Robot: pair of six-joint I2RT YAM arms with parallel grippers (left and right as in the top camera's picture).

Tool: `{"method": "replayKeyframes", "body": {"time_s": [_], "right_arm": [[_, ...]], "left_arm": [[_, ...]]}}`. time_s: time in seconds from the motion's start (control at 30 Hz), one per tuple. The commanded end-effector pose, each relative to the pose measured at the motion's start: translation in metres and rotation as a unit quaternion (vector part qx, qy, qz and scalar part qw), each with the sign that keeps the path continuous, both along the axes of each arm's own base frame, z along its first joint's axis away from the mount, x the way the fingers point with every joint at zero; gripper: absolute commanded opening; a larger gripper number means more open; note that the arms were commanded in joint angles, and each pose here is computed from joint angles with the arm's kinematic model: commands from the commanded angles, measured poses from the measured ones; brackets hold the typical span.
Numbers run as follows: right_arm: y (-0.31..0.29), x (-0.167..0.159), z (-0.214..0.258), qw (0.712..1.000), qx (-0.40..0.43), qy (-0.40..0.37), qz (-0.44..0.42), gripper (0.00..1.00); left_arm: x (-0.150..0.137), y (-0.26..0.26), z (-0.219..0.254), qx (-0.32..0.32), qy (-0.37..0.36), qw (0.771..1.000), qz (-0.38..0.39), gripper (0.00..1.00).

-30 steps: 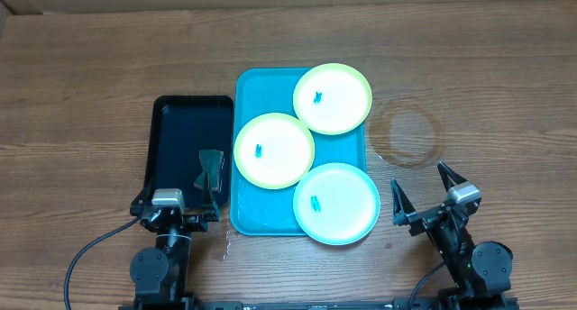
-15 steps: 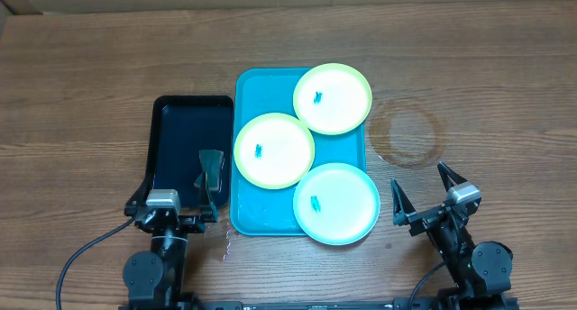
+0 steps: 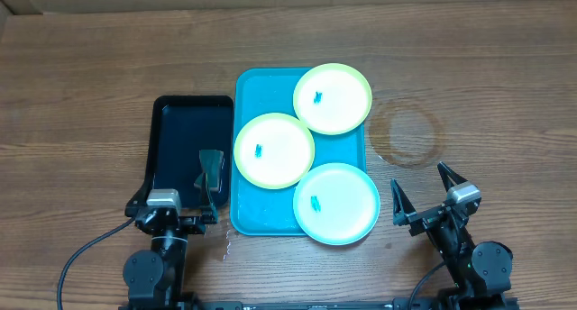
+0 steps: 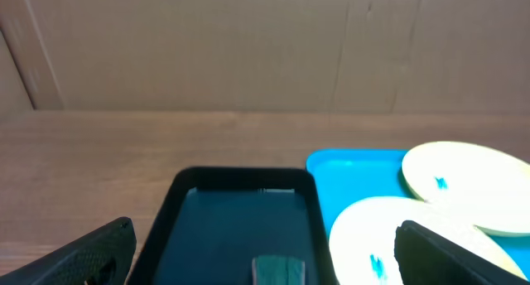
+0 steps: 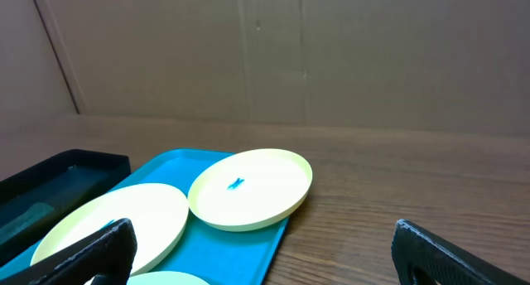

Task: Clean dirty plates on tray and stack at the side

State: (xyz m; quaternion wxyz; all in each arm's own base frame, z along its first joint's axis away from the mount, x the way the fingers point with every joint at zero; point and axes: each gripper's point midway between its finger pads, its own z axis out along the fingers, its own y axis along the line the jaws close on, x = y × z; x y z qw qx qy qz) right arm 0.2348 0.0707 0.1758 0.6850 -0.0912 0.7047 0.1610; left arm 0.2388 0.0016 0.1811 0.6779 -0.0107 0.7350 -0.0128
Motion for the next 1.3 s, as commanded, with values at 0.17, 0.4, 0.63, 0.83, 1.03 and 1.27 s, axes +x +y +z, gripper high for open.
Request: {"method": "replayKeyframes", "body": {"time_s": [0.17, 0.4, 0.63, 0.83, 1.03, 1.27], "right_arm": [[-0.003, 0.001, -0.002, 1.0, 0.0, -0.001, -0.007, 1.0], [-0.003, 0.001, -0.002, 1.0, 0.0, -0.001, -0.007, 1.0], [-0.003, 0.001, -0.002, 1.0, 0.0, -0.001, -0.007, 1.0], [-0.003, 0.001, -0.002, 1.0, 0.0, -0.001, -0.007, 1.0], [-0.003, 0.001, -0.002, 1.0, 0.0, -0.001, -0.007, 1.0], [-0.003, 0.001, -0.002, 1.0, 0.0, -0.001, -0.007, 1.0]], "left_arm": [[0.003, -0.001, -0.004, -0.011, -0.013, 1.0, -0.003, 1.0], [0.003, -0.001, -0.028, -0.013, 0.025, 1.0, -0.003, 1.0], [0.004, -0.001, -0.029, -0.022, 0.028, 0.999, -0.002, 1.0], [0.004, -0.001, -0.033, -0.022, 0.036, 0.999, -0.002, 1.0], [0.004, -0.001, -0.033, -0.022, 0.036, 0.999, -0.002, 1.0], [0.004, -0.001, -0.033, -0.022, 0.036, 0.999, -0.002, 1.0]]}}
